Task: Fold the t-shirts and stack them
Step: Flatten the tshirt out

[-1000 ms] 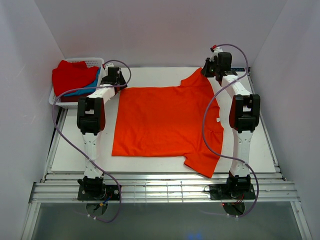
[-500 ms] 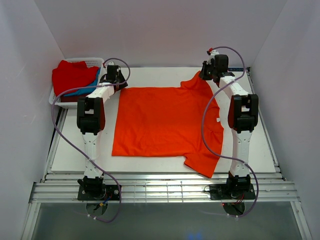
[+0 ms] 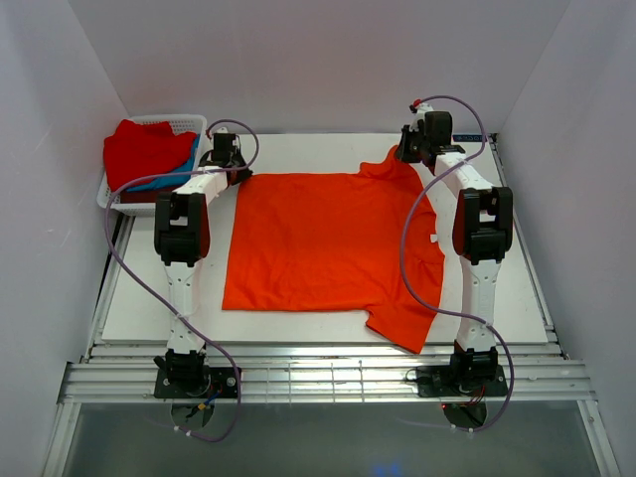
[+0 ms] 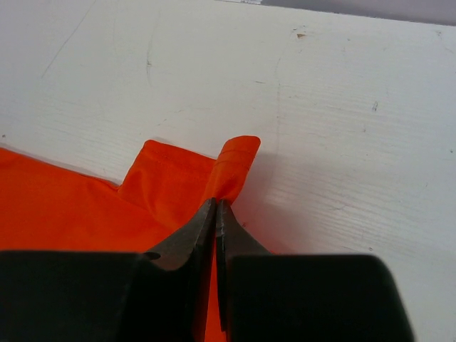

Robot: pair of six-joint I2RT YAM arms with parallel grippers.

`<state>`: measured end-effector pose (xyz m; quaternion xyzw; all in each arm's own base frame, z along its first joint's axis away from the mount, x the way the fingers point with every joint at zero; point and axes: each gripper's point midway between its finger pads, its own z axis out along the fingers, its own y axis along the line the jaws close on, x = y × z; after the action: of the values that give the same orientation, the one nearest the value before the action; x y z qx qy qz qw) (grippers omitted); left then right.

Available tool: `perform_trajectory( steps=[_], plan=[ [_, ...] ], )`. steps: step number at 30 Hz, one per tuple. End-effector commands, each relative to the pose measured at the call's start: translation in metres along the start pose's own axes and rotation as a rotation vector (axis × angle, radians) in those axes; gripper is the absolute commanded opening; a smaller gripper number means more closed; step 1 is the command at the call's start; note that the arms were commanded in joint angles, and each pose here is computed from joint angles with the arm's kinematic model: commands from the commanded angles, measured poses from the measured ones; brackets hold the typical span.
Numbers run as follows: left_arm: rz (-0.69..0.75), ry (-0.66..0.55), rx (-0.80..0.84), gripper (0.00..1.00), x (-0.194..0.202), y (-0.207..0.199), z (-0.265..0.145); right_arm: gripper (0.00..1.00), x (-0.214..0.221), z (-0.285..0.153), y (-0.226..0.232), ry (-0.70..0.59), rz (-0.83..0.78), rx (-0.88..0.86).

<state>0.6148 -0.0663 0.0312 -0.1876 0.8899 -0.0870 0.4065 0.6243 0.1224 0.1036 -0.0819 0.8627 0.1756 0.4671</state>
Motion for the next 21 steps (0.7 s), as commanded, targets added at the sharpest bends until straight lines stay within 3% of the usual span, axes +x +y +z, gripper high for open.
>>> perform_trajectory(
  steps=[1,3,7,8,21],
  plan=[
    [0.006,0.033,-0.004,0.34,0.007,0.000,0.000,0.08,-0.022,-0.011,0.008,-0.048,-0.034,-0.003],
    [0.011,0.033,-0.007,0.31,0.007,0.001,0.001,0.08,-0.020,-0.011,0.008,-0.045,-0.033,-0.004],
    [0.010,0.019,-0.014,0.02,0.002,0.001,-0.002,0.08,-0.019,-0.012,0.007,-0.039,-0.033,0.000],
    [0.010,0.009,-0.014,0.00,-0.001,0.000,-0.004,0.08,-0.020,-0.013,0.008,-0.043,-0.034,0.001],
    [0.037,-0.165,0.066,0.00,-0.052,-0.020,-0.059,0.08,-0.031,-0.061,0.025,-0.085,-0.075,0.012]
  ],
)
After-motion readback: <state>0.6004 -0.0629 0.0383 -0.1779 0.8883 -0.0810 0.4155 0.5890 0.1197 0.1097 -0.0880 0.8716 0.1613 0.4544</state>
